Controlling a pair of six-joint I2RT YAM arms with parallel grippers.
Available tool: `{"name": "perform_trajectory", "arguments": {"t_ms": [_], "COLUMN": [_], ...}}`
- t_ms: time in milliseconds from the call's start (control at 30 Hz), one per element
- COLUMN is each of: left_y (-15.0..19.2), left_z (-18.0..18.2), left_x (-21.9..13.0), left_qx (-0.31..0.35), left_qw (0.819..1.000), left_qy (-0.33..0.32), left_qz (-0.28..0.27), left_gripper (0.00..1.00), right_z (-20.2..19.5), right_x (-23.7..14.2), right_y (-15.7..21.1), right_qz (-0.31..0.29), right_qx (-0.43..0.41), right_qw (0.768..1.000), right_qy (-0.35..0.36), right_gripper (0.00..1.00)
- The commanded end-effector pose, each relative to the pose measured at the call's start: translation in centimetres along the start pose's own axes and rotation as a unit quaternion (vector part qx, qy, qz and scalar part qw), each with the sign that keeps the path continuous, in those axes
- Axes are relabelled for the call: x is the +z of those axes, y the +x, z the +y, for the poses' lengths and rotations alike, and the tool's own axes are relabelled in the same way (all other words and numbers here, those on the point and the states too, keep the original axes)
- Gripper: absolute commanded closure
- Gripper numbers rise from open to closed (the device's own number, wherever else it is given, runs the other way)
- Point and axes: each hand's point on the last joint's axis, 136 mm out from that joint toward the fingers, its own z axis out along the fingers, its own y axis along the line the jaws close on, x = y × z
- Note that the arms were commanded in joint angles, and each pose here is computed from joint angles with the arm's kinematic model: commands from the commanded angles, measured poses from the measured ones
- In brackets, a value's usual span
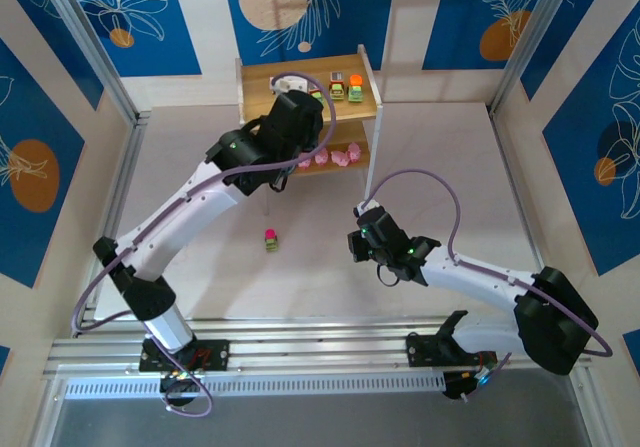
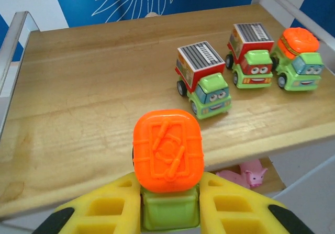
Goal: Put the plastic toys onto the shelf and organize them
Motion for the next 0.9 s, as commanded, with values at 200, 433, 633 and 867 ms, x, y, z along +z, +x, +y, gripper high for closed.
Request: {"name": "perform_trajectory", "arguments": {"t_ms": [200,433,633,867], "left_y": [-1.3,-1.2,-1.5,-1.4], "left_z": [0.4,0.6,0.6,0.7], "left_x": [2.1,4.4,5.5,6.3], "left_qx": [0.01,-0.004,-0.011,-0.012], "left_qw": [1.0,1.0,1.0,1.0], "left_qy": [0.005,0.005,0.007,0.002], "left_qz": [0.016,0.023,0.023,0.026], "left_gripper": [0.77,0.77,0.77,0.77], "right_z": [1.0,1.1,1.2,1.1], "right_x": [-0.1,0.0,0.1,0.2], "right_y": [-1.6,-1.5,-1.5,-1.6], "right_qz": [-0.014,-0.012,-0.011,-0.01], "right_qx": [0.006,0.006,0.005,0.005], "right_qw": [1.0,1.0,1.0,1.0], "right_qy": [-0.017,-0.019,-0.021,-0.018], "right_gripper": [0.7,0.65,0.6,0.59]}}
